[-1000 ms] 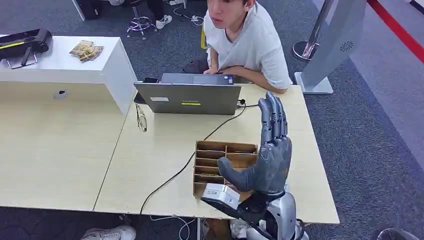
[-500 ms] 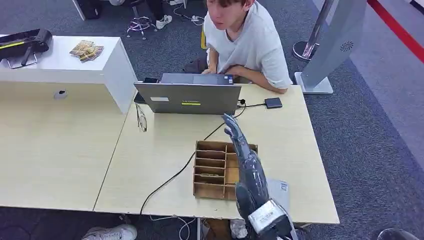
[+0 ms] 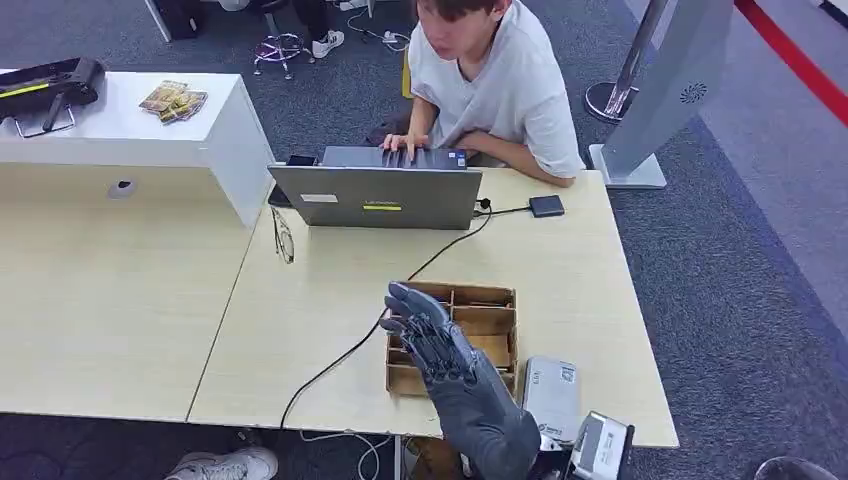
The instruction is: Pass the card to the sensor for recognition and then transmit it.
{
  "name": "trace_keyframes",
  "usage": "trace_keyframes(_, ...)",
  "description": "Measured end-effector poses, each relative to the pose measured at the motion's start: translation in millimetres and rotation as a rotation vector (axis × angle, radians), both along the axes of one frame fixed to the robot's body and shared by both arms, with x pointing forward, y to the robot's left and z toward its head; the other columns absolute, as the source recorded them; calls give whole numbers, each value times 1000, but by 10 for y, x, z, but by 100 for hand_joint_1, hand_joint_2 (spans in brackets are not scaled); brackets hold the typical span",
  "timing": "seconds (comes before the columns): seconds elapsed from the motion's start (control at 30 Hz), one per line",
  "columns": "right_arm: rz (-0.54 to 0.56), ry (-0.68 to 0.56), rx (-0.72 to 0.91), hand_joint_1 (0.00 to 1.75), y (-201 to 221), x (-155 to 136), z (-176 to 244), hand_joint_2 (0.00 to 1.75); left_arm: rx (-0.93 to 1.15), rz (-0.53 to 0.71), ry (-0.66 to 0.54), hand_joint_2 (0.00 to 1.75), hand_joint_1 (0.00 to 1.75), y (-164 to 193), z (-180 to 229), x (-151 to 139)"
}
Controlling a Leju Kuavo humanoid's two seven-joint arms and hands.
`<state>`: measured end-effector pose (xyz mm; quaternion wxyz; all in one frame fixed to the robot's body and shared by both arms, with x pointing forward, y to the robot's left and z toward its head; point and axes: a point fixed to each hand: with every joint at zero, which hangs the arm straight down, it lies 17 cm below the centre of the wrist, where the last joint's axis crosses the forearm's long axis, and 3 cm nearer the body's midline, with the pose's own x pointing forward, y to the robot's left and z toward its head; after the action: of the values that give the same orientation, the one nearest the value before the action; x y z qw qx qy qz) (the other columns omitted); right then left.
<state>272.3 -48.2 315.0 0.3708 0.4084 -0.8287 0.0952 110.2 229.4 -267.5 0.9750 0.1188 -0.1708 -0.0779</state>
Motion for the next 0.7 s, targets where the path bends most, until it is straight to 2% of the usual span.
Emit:
trace_keyframes(0.3,243,71,90,0,80,-257,-78,0,-7,16,5,0,0,-2,-4,-10)
trace_keyframes(0.7,369,103,91,0,178,-416,-266,0,-11,14,4,0,0,-7,-4,-5)
